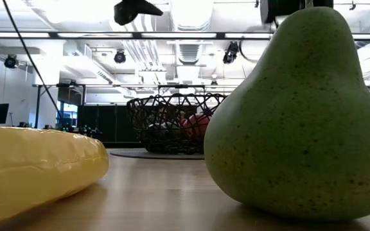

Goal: Build produce basket
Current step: Put the red apple into the black basket

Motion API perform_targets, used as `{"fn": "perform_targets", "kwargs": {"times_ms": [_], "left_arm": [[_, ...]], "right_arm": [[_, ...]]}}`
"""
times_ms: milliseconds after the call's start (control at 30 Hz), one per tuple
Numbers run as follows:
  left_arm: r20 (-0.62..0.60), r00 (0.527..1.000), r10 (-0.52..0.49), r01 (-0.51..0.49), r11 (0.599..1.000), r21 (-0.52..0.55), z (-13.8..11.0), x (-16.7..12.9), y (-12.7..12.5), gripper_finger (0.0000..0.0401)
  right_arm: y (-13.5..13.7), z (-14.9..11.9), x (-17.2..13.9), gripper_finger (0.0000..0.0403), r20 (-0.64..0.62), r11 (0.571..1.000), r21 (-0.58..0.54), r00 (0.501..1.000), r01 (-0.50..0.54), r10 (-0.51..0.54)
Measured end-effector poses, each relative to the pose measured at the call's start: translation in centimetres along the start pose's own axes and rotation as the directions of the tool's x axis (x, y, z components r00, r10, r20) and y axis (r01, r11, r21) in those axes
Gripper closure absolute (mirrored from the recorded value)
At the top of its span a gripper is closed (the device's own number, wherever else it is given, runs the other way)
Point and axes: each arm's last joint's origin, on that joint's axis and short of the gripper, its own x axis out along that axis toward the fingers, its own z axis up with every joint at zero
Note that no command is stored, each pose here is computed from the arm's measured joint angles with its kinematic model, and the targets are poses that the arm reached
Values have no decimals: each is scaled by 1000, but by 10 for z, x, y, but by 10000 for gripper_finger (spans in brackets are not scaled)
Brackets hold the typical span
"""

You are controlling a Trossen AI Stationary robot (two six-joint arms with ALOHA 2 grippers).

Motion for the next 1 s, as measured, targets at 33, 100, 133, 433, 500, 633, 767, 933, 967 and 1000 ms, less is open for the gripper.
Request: {"fn": "perform_targets", "kwargs": {"times_ms": [33, 100, 133, 433, 500, 633, 767, 933, 967, 1000], "left_arm": [[-4, 1000, 3, -3, 1000, -23, -4, 0, 2, 230], [-7, 1000, 6, -7, 998, -70, -12, 1, 5, 230], [-15, 1000, 10, -11, 996, -89, -15, 2, 6, 230], [-45, 999, 13, -19, 993, -115, -28, 7, 10, 230], [-40, 999, 12, -16, 993, -114, -27, 8, 10, 230], [-23, 1000, 4, -6, 993, -114, -25, 8, 9, 230], [-33, 999, 5, -9, 993, -115, -26, 10, 9, 230], [-36, 999, 6, -10, 992, -122, -26, 11, 9, 230], [-35, 999, 6, -10, 991, -134, -26, 11, 9, 230], [-33, 999, 5, -10, 990, -140, -26, 11, 9, 230]], "right_arm": [[-4, 1, 7, 74, -22, 1000, 1, 1000, 16, -15], [-13, 4, 19, 74, -60, 999, 3, 997, 41, -41], [-18, 6, 23, 74, -76, 999, 3, 996, 51, -51], [-39, 16, 60, 30, -132, 1000, 6, 991, 4, -3], [-41, 16, 68, 28, -134, 1000, -10, 991, 2, -3], [-37, 15, 82, 28, -90, 999, -40, 996, -26, 23], [-36, 11, 97, 28, -111, 999, -42, 994, -4, -1], [-35, 6, 113, 28, -192, 996, -72, 979, 51, -64], [-35, 6, 115, 28, -205, 995, -77, 976, 58, -73], [-34, 5, 117, 28, -220, 994, -84, 972, 65, -82]]}}
